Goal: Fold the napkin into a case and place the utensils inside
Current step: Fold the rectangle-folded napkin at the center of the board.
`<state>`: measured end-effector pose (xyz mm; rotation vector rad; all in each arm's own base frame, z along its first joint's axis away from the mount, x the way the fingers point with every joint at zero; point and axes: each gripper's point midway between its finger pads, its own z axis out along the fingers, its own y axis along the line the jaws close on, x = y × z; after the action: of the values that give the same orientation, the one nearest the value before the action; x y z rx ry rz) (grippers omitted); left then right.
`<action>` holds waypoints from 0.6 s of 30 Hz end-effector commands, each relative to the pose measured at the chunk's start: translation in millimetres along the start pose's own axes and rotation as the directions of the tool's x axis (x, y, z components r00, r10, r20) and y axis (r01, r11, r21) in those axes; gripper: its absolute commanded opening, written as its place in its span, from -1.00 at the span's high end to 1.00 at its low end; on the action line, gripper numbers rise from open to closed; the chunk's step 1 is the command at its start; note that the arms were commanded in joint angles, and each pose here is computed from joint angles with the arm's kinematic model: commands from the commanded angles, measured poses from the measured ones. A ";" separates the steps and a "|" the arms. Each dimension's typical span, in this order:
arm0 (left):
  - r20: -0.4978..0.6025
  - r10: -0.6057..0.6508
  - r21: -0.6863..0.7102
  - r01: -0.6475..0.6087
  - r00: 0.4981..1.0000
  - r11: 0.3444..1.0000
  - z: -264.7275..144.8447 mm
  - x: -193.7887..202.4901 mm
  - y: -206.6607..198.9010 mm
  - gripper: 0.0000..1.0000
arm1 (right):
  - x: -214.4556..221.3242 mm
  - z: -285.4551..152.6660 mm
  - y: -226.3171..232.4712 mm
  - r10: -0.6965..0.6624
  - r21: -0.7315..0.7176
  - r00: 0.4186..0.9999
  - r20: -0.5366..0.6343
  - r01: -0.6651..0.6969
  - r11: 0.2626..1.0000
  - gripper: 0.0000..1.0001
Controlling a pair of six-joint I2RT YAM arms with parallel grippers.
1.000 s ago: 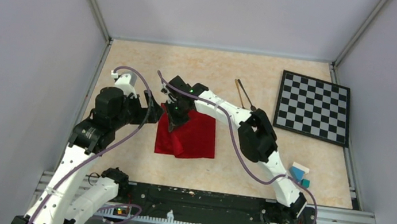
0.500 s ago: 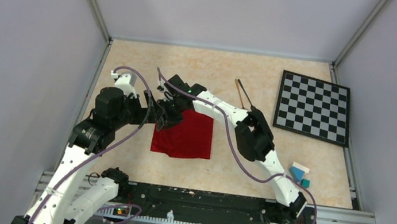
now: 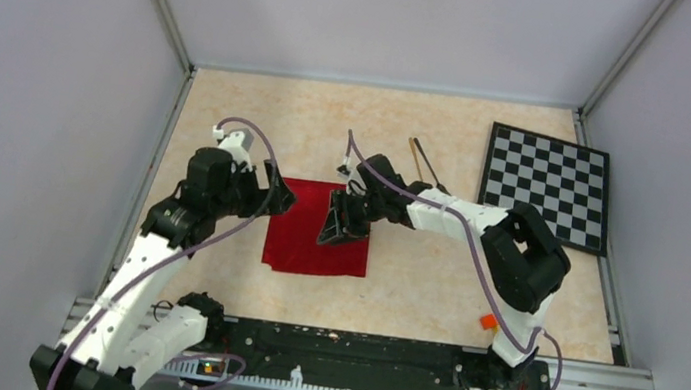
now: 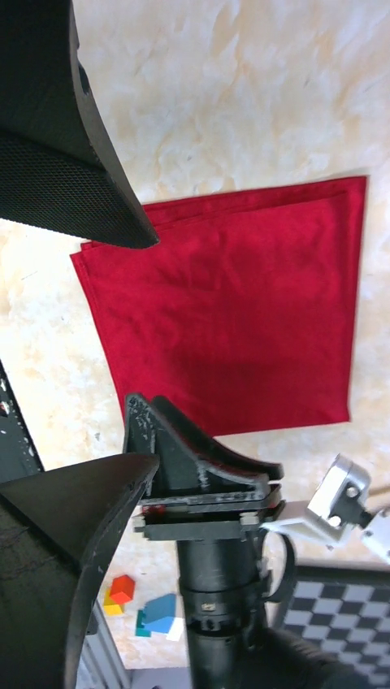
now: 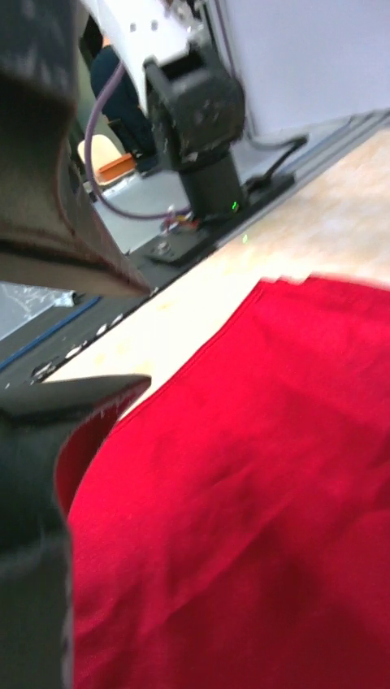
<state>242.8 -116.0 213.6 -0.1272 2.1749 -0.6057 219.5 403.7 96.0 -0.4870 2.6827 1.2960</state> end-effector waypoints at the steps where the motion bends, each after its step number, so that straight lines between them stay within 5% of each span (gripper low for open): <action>1: -0.070 -0.037 0.048 0.040 0.997 0.998 24.6 9.3 -5.9 -0.98 | 25.4 3.8 -26.1 -0.025 0.060 1.000 0.003 0.024 0.998 0.28; 8: -0.115 -0.057 0.054 0.063 0.992 0.997 39.0 14.7 -6.5 -0.97 | 46.3 -5.4 -108.1 0.001 0.328 1.000 0.015 -0.006 0.945 0.56; 11: -0.128 -0.063 0.054 0.070 0.990 0.996 42.4 15.3 -6.9 -0.97 | 43.2 -34.4 -158.6 -0.029 0.551 0.999 0.015 0.016 0.834 0.61; 16: -0.117 -0.061 0.021 0.064 0.991 0.998 55.8 7.4 -1.2 -0.97 | -46.1 -83.3 -190.7 -0.318 0.806 0.947 0.046 0.154 0.572 0.63; 18: -0.138 -0.068 0.009 0.070 0.988 0.998 69.4 0.3 2.6 -0.97 | -88.8 -86.3 -162.0 -0.396 0.795 0.917 0.059 0.196 0.575 0.60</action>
<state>263.6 -138.5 162.7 -0.1558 2.3595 -0.6843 287.4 296.2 24.9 -0.4628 2.6473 0.4397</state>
